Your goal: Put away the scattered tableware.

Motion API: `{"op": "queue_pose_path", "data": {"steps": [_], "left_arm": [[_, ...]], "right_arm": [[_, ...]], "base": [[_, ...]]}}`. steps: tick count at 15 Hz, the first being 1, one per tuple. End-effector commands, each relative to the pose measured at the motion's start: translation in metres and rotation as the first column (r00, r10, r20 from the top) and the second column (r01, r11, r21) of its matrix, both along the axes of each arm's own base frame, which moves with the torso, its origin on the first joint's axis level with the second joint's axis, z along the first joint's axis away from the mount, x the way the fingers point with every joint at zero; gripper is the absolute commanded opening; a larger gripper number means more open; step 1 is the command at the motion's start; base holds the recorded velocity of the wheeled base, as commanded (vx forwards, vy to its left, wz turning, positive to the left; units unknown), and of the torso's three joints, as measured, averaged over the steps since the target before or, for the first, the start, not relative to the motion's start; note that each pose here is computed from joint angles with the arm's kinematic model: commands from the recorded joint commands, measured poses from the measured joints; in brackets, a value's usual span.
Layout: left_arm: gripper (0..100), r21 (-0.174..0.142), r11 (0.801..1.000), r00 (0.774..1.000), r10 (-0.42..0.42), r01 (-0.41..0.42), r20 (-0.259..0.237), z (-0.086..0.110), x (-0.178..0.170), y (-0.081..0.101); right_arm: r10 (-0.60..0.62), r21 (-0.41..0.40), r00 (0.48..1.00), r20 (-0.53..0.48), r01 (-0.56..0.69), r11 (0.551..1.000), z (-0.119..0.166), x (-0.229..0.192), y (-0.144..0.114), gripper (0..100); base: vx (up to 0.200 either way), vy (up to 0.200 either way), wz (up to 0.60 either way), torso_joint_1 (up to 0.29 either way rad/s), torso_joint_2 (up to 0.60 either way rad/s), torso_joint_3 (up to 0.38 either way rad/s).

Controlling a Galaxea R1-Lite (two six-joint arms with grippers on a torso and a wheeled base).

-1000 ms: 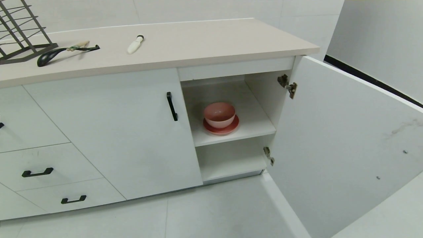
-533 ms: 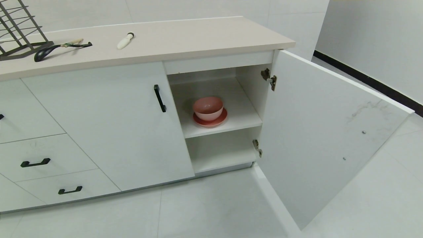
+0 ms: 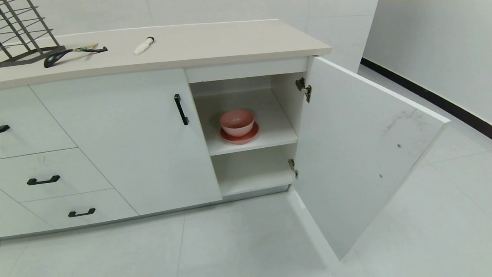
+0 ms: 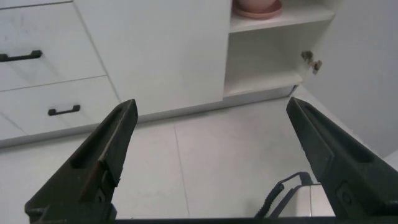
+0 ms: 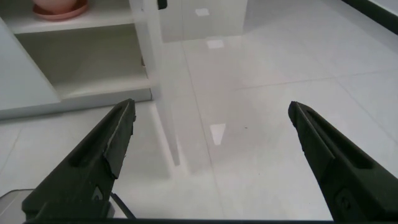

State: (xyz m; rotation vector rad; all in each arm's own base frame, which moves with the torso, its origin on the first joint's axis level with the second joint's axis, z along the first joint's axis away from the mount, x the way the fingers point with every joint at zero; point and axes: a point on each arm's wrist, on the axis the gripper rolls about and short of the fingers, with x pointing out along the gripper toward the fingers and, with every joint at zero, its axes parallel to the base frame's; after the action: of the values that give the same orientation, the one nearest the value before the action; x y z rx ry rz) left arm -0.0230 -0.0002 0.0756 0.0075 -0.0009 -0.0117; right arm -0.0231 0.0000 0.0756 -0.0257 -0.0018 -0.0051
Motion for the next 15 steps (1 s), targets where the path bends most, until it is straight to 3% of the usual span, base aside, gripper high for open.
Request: {"op": "queue_pose_path", "data": {"steps": [1, 5, 7, 10, 15], "left_arm": [[100, 0.002, 1.000, 1.000, -0.001, 0.001, -0.001, 0.0001, 0.0001, 0.0000], [100, 0.003, 1.000, 1.000, 0.001, -0.001, -0.001, 0.0001, 0.0001, 0.0000], [100, 0.002, 1.000, 1.000, 0.001, -0.001, -0.001, 0.0001, 0.0001, 0.0000], [100, 0.005, 1.000, 1.000, 0.001, -0.001, -0.002, 0.0000, 0.0001, 0.0000], [100, 0.008, 1.000, 1.000, 0.001, -0.001, -0.001, 0.0001, 0.0001, 0.0000]], "right_arm": [[-0.001, 0.001, 1.000, -0.002, 0.001, 1.000, 0.0001, 0.0002, 0.0000, 100], [-0.001, 0.001, 1.000, -0.003, 0.001, 1.000, -0.0003, 0.0003, 0.0000, 100], [0.001, 0.001, 1.000, -0.003, -0.001, 1.000, -0.0003, 0.0003, 0.0000, 100], [-0.001, 0.004, 1.000, -0.003, 0.001, 1.000, -0.0003, 0.0003, 0.0000, 100], [0.001, 0.004, 1.000, -0.003, 0.000, 1.000, -0.0003, 0.0003, 0.0000, 100]], "base": [[0.000, 0.000, 0.00, 0.000, 0.00, 0.000], [0.000, -0.050, 0.00, 0.002, 0.00, 0.002], [0.000, -0.200, 0.60, 0.005, 0.00, -0.002], [0.000, 0.000, 0.20, 0.001, 0.00, 0.002], [0.000, -0.200, 0.00, 0.004, 0.00, 0.004]]}}
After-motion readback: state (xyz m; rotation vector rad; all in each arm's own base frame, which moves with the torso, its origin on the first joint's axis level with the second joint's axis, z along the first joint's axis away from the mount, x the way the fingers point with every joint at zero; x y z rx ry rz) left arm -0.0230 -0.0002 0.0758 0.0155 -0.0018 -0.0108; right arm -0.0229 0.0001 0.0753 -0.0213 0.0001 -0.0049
